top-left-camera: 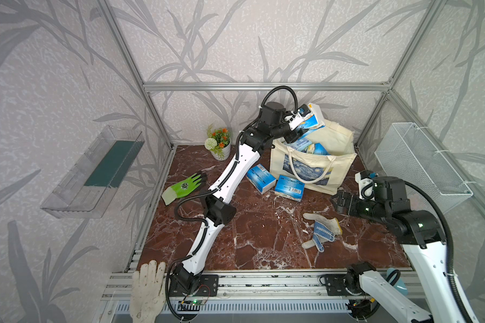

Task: Put tissues into the canvas bag
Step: Place the pack of facial tissues in the canvas bag.

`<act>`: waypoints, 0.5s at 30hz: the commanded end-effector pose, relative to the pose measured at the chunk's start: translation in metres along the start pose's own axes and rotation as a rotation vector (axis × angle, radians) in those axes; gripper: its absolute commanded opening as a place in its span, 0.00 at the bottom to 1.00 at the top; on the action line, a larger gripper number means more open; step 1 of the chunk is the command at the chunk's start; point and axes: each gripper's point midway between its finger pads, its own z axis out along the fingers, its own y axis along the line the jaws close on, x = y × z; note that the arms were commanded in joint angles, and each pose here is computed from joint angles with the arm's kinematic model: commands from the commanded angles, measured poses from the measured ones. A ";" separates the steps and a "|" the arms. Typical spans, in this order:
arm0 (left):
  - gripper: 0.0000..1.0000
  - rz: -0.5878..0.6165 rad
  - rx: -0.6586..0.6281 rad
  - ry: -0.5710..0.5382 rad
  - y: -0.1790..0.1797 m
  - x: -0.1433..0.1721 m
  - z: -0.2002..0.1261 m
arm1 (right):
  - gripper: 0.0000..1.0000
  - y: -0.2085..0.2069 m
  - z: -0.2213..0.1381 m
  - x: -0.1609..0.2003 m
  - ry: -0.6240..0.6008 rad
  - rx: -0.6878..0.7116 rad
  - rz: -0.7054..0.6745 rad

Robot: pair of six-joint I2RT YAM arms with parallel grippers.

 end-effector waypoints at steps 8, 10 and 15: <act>0.65 0.118 -0.078 -0.069 -0.011 -0.007 0.033 | 0.96 0.001 0.001 -0.005 -0.007 -0.001 0.004; 0.66 0.136 -0.077 -0.048 -0.014 0.001 0.038 | 0.96 0.003 0.002 -0.007 -0.007 -0.006 0.004; 0.67 0.159 -0.091 0.004 -0.012 0.018 0.043 | 0.96 0.004 0.004 -0.009 -0.008 -0.010 -0.002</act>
